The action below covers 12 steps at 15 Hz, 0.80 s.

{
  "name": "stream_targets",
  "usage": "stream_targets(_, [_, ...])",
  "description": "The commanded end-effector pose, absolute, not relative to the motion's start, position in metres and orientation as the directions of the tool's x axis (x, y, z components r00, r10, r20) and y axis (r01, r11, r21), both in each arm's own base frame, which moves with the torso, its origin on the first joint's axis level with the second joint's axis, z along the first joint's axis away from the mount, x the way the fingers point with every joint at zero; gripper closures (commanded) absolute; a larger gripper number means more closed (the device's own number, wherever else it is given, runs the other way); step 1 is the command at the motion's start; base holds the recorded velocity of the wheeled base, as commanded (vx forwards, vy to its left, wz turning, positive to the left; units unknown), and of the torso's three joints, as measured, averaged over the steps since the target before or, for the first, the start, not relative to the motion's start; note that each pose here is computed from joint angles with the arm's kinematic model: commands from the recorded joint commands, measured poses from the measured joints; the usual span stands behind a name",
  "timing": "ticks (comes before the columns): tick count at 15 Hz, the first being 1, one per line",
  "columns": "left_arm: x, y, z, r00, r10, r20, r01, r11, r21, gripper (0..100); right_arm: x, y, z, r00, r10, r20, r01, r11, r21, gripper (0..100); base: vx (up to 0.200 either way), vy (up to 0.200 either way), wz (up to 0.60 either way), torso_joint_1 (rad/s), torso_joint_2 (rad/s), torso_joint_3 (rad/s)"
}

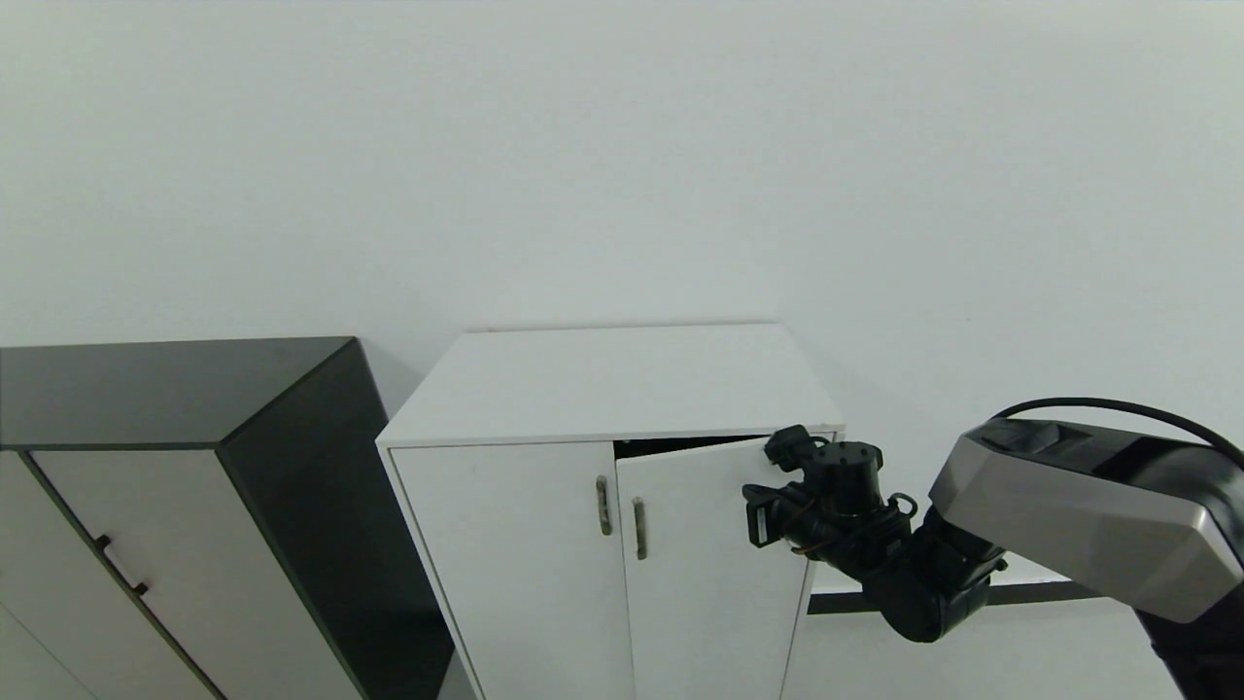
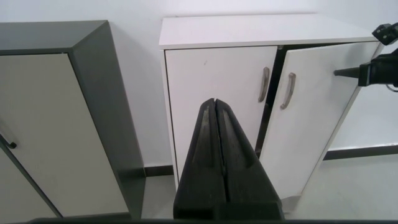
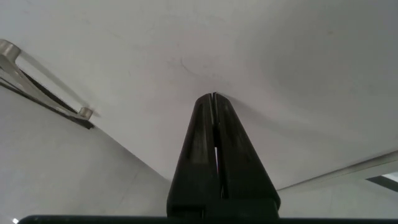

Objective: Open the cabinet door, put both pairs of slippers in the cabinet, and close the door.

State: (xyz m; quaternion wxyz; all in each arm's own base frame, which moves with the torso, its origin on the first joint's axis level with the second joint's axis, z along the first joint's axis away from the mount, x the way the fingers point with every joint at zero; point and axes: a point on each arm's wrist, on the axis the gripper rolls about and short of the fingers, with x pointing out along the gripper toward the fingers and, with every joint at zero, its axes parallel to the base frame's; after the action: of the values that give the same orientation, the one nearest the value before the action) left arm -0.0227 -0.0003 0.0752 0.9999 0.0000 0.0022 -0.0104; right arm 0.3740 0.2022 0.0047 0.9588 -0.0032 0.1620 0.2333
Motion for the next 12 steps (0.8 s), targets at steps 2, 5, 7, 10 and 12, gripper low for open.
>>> stream_targets(2, [-0.0227,-0.0003,0.0752,1.000,-0.020,-0.005,0.020,1.000,0.000,100,0.3771,0.2006,0.0073,0.845,0.442,-0.301,-0.441,0.894,0.072,100,0.000,0.000,0.00,0.000,0.00,0.000])
stream_targets(5, [-0.0227,-0.0003,0.0752,1.000,-0.020,-0.005,0.020,1.000,0.000,100,0.3813,0.2020,0.0121,0.852,0.440,-0.284,-0.429,0.897,0.104,100,0.000,0.000,0.00,0.000,0.00,0.000])
stream_targets(7, [-0.0227,-0.0003,0.0752,1.000,-0.020,-0.005,0.020,1.000,0.000,100,0.3815,0.2014,0.0118,0.852,0.438,-0.287,-0.427,0.898,0.104,100,0.000,0.000,0.00,0.000,0.00,0.000])
stream_targets(10, [-0.0227,-0.0003,0.0752,1.000,-0.020,-0.005,0.020,1.000,0.000,100,0.3820,0.2016,0.0138,0.853,0.439,-0.281,-0.428,0.898,0.104,100,0.000,0.000,0.00,0.000,0.00,0.000])
stream_targets(12, [-0.0227,-0.0003,0.0752,1.000,-0.020,-0.005,0.020,1.000,0.000,100,0.3834,0.2002,0.0137,0.856,0.435,-0.280,-0.423,0.900,0.106,100,0.000,0.000,0.00,0.000,0.00,0.000])
